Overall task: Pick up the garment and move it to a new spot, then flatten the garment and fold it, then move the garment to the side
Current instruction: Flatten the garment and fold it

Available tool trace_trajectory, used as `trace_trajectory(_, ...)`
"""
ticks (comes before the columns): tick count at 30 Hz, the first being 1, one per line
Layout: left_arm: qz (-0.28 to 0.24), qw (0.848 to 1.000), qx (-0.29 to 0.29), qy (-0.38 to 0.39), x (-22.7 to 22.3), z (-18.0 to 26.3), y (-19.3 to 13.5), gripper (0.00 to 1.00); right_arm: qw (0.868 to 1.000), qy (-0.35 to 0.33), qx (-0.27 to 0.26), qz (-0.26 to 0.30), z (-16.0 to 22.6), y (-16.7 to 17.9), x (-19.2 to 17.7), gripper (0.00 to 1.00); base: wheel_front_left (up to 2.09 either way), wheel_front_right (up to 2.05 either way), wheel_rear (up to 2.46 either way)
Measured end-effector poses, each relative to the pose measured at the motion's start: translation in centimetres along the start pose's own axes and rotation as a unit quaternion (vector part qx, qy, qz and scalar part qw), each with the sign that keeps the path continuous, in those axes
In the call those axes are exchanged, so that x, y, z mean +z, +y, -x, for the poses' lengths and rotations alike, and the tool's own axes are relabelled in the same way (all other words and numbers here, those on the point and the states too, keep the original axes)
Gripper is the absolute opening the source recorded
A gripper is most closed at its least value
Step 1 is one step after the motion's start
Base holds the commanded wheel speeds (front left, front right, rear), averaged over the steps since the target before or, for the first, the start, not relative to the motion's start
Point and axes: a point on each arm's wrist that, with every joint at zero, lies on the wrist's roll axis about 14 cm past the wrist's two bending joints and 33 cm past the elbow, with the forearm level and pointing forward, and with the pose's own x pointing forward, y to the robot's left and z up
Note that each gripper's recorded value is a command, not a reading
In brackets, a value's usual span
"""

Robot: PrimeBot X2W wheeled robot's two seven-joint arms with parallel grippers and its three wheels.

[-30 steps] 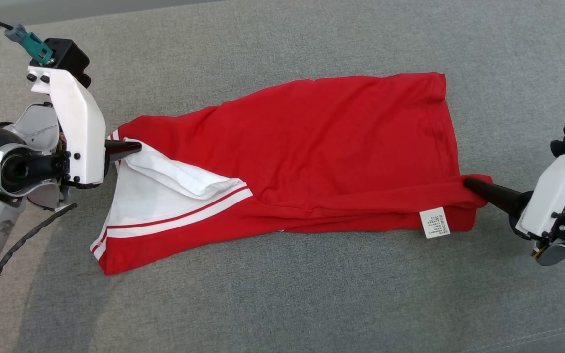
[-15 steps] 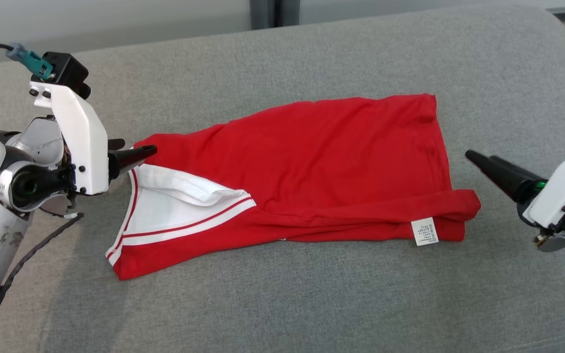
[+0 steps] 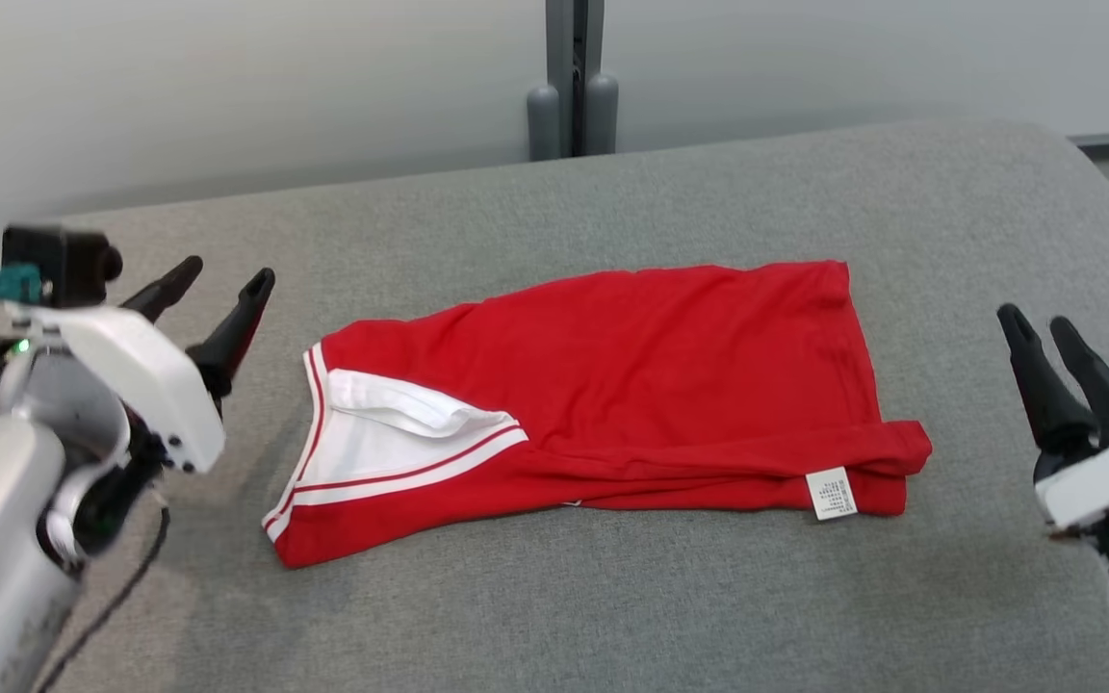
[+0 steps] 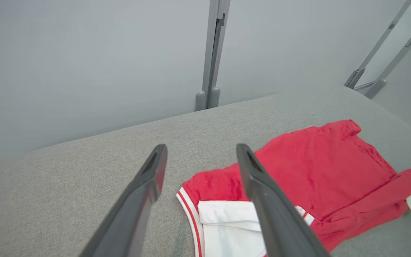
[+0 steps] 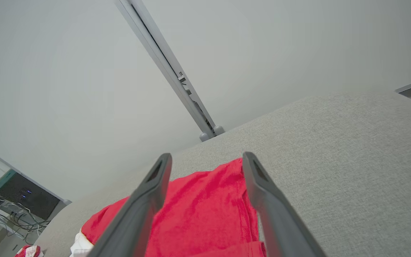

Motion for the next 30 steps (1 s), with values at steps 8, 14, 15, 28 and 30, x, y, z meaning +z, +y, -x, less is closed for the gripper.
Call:
trace_trajectory(8,0.034,0.990,0.076,-0.117,-1.5,4.0,0.8,1.00,0.999,-0.038,-0.009,0.020,2.0,0.0,-3.1,1.00,0.00,0.00,0.00)
trace_trajectory(14,0.085,0.982,0.120,-0.121,-5.6,6.1,0.6,1.00,0.999,0.006,-0.037,0.026,3.7,-1.6,-6.9,1.00,0.00,0.00,0.00)
trace_trajectory(15,0.091,0.981,0.125,-0.119,-6.1,6.4,0.4,1.00,0.999,0.014,-0.039,0.024,3.9,-1.7,-7.5,1.00,0.00,0.00,0.00)
trace_trajectory(28,0.063,0.990,0.126,0.005,-12.8,6.9,-0.1,1.00,0.992,0.110,-0.059,0.026,3.7,-2.7,-11.2,1.00,0.00,0.00,0.00)
trace_trajectory(30,0.059,0.991,0.114,0.038,-13.8,6.3,-0.3,1.00,0.989,0.134,-0.064,0.026,3.5,-3.1,-11.9,1.00,0.00,0.00,0.00)
